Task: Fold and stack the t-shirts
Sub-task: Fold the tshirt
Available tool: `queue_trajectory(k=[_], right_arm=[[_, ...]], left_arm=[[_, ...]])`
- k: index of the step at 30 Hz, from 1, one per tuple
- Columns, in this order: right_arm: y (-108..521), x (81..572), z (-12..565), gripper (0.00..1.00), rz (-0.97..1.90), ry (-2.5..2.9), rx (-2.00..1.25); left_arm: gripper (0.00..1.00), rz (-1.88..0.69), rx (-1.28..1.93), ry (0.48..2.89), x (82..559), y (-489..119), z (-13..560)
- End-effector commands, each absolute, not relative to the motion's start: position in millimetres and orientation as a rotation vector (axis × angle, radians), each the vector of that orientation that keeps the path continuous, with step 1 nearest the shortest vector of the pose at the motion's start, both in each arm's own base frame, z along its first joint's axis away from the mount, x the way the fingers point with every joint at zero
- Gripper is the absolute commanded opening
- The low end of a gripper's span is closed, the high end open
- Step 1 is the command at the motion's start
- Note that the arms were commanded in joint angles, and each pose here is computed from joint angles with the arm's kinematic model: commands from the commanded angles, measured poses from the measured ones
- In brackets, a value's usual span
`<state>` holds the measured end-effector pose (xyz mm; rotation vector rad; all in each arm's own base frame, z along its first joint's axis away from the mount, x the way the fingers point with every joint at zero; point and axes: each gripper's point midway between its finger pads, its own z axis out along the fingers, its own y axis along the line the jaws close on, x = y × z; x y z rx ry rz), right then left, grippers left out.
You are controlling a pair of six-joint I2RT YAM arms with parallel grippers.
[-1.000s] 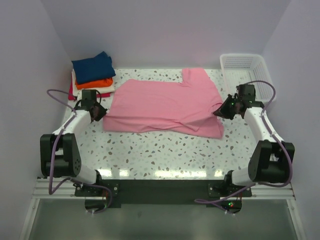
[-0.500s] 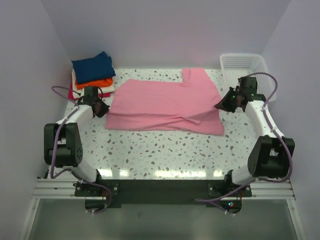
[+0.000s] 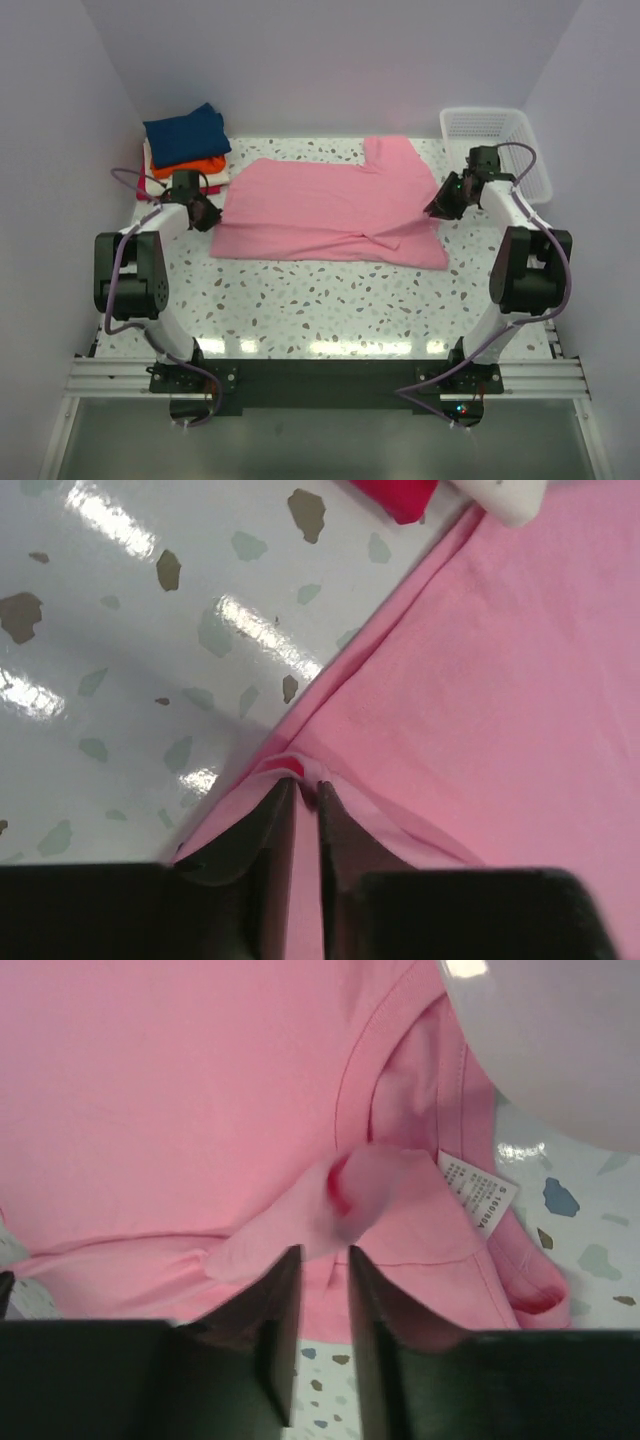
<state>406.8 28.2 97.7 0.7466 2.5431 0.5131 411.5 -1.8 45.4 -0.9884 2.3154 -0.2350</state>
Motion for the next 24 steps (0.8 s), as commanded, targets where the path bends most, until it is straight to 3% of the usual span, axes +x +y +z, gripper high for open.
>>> queue_trajectory(k=[1, 2, 4, 5, 10, 14, 24], right_arm=[[20.3, 429.3, 125.3, 0.39, 0.495, 2.469, 0.709], [19.0, 425.5, 128.1, 0.47, 0.482, 2.471, 0.708], [15.1, 417.3, 127.6, 0.65, 0.445, 2.472, 0.714], [11.4, 410.7, 134.3, 0.67, 0.413, 2.46, 0.72], [16.6, 362.7, 124.5, 0.65, 0.413, 2.471, 0.752], [19.0, 322.9, 113.9, 0.58, 0.399, 2.47, 0.767], [20.1, 288.7, 81.0, 0.58, 0.371, 2.518, 0.809]], left_arm=[[0.21, -0.264, -0.912, 2.228, 440.5, 3.9, 78.4], [0.39, -0.269, -0.897, 2.218, 441.7, 3.7, 86.1], [0.55, -0.247, -0.89, 2.21, 436.9, 6.6, 93.4], [0.58, -0.23, -0.902, 2.204, 433.0, 9.7, 95.7], [0.56, -0.121, -1.007, 2.18, 387.1, 24.0, 107.7], [0.53, -0.125, -1.051, 2.177, 344.6, 20.8, 94.8], [0.52, -0.18, -1.101, 2.286, 320.6, 4.6, 45.8]])
